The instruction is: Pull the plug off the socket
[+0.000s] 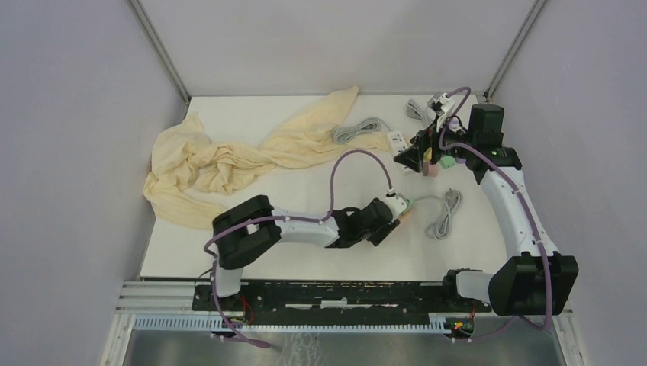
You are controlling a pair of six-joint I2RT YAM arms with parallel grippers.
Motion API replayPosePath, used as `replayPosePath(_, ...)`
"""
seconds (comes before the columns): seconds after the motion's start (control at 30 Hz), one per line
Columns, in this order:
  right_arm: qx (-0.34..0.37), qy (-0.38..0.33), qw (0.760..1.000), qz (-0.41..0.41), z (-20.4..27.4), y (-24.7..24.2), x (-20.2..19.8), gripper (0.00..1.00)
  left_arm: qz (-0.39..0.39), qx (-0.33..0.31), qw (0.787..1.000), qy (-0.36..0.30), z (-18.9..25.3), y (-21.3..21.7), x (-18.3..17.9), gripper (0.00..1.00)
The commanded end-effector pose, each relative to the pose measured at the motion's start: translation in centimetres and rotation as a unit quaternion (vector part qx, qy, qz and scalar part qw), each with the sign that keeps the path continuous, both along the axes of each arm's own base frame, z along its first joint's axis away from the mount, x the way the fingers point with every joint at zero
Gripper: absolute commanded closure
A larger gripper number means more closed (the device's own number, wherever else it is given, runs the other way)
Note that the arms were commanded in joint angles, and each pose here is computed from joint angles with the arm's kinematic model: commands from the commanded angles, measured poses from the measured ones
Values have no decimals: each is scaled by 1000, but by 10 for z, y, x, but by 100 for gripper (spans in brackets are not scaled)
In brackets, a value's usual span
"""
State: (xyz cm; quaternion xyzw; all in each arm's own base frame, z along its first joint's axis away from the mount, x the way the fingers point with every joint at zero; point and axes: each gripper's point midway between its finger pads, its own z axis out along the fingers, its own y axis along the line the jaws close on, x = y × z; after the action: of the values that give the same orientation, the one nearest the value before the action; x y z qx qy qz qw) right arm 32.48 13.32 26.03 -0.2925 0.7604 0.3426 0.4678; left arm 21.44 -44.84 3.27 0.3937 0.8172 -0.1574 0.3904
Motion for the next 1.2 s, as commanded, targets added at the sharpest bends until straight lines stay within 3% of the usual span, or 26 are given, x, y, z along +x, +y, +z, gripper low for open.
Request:
replayPosePath(0.0, 13, -29, 999, 27, 14, 7, -1, 0, -77, -2, 996, -55, 29, 34, -15, 96)
replayPosePath(0.17, 21, -44, 996, 77, 8, 15, -11, 0, -141, 7, 988, -60, 19, 89, -47, 95)
replayPosePath(0.23, 24, -54, 993, 104, 4, 20, -18, 0, -148, 3, 987, -61, 14, 108, -57, 89)
replayPosePath(0.4, 5, -115, 973, 200, -13, 34, -51, 0, -126, -30, 989, -71, 11, 142, -66, 64)
replayPosePath(0.6, -64, -164, 923, 342, -53, 50, -94, 0, -84, -103, 987, -91, 34, 158, -66, 22)
replayPosePath(0.8, -114, -149, 864, 467, -104, 63, -131, 2, -56, -206, 970, -113, 72, 167, -70, 0)
replayPosePath(0.97, -137, -131, 844, 502, -126, 78, -138, 10, -57, -291, 945, -135, 98, 174, -77, 1)
replayPosePath(1.17, -181, -114, 829, 516, -151, 97, -136, 21, -74, -289, 942, -154, 98, 172, -78, 1)
